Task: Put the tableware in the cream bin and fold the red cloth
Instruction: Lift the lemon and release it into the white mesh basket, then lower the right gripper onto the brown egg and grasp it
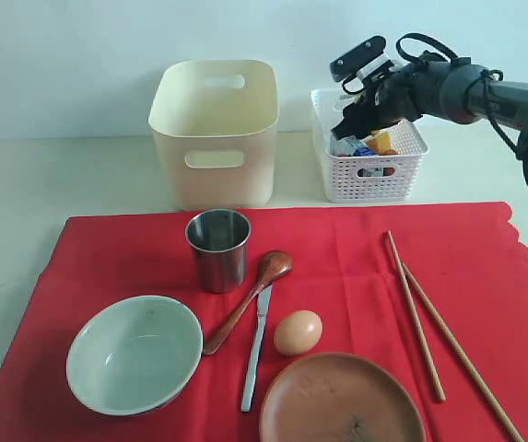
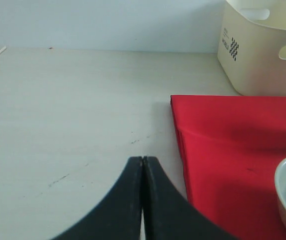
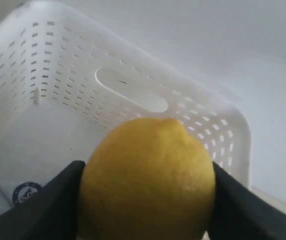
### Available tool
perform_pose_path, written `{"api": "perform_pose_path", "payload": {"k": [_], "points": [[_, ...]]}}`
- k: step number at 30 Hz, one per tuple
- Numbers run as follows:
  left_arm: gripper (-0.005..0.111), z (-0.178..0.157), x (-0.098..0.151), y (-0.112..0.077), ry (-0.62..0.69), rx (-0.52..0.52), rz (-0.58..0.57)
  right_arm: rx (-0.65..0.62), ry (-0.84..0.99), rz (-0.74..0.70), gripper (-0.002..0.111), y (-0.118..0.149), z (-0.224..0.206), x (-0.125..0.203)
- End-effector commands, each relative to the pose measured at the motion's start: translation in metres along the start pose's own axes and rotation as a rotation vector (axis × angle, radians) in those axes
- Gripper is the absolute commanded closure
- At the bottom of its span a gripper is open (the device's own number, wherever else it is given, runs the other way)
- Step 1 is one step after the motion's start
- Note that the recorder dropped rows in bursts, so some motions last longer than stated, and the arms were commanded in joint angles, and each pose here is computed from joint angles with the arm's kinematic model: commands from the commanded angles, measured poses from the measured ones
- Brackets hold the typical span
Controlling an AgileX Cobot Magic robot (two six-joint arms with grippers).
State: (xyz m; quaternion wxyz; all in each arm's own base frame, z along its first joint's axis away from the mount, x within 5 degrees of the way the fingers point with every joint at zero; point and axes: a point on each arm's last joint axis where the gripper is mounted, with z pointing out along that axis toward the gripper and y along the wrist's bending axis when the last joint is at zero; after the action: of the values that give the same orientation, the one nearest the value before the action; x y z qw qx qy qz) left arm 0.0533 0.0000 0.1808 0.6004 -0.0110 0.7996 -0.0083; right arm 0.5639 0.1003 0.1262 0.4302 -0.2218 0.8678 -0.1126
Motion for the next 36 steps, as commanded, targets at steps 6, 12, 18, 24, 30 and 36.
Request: {"api": "perform_pose_path", "payload": {"k": [6,12,18,24,30,36], "points": [[0.107,0.0,0.0,0.0,-0.017,0.001,0.004,0.032,0.06,0.007,0.042,-0.013,-0.015,-0.008],[0.107,0.0,0.0,0.0,-0.017,0.001,0.004,0.069,0.171,0.051,0.036,-0.028,-0.041,-0.017],[0.107,0.0,0.0,0.0,-0.017,0.001,0.004,0.103,0.263,0.078,0.036,-0.044,-0.073,-0.028],[0.107,0.0,0.0,0.0,-0.017,0.001,0.004,0.095,0.35,0.107,0.036,-0.055,-0.108,-0.038],[0.107,0.0,0.0,0.0,-0.017,0.001,0.004,0.005,0.437,0.128,0.039,-0.053,-0.129,-0.04],[0.107,0.0,0.0,0.0,-0.017,0.001,0.004,-0.125,0.517,0.185,0.053,-0.047,-0.154,-0.043]]}}
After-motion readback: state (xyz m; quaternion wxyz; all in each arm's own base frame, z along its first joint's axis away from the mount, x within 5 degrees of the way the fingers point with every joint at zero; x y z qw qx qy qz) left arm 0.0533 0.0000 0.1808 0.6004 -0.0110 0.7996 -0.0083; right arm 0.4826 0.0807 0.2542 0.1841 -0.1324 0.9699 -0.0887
